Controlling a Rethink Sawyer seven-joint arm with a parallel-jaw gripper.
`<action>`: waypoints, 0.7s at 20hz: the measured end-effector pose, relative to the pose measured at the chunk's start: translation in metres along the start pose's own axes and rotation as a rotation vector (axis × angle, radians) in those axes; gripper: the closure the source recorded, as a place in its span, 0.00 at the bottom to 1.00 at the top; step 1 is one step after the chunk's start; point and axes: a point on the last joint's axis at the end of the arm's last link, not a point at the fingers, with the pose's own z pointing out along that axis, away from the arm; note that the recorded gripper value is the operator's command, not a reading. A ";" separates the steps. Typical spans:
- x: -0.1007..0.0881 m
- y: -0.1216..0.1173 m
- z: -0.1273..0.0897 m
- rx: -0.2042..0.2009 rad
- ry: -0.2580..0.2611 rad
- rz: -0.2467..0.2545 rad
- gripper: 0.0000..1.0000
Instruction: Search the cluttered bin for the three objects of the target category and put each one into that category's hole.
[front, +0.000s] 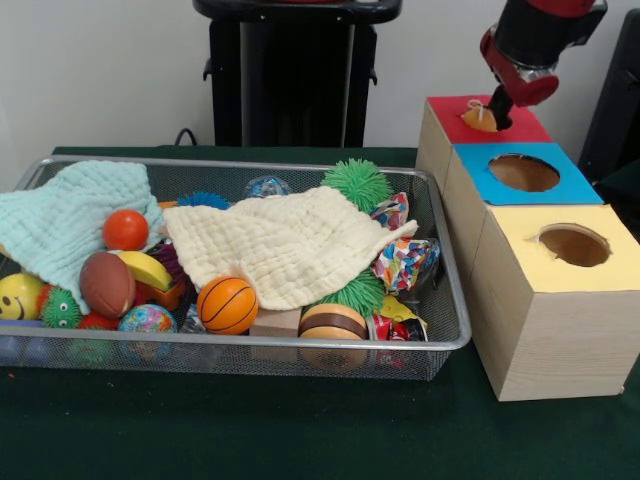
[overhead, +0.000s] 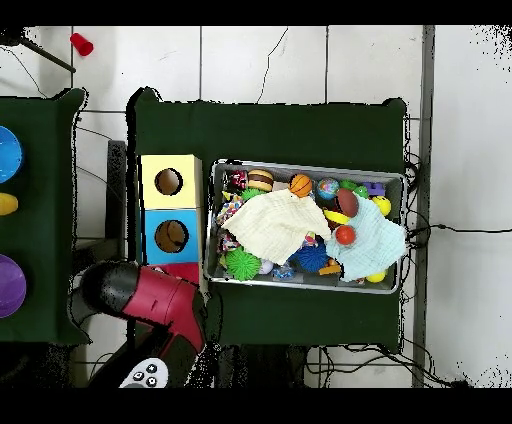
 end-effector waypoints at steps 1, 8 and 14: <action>0.002 0.002 0.009 -0.025 -0.009 0.003 1.00; 0.000 0.001 0.035 -0.143 -0.083 0.017 1.00; 0.000 -0.011 0.030 -0.102 -0.065 0.008 1.00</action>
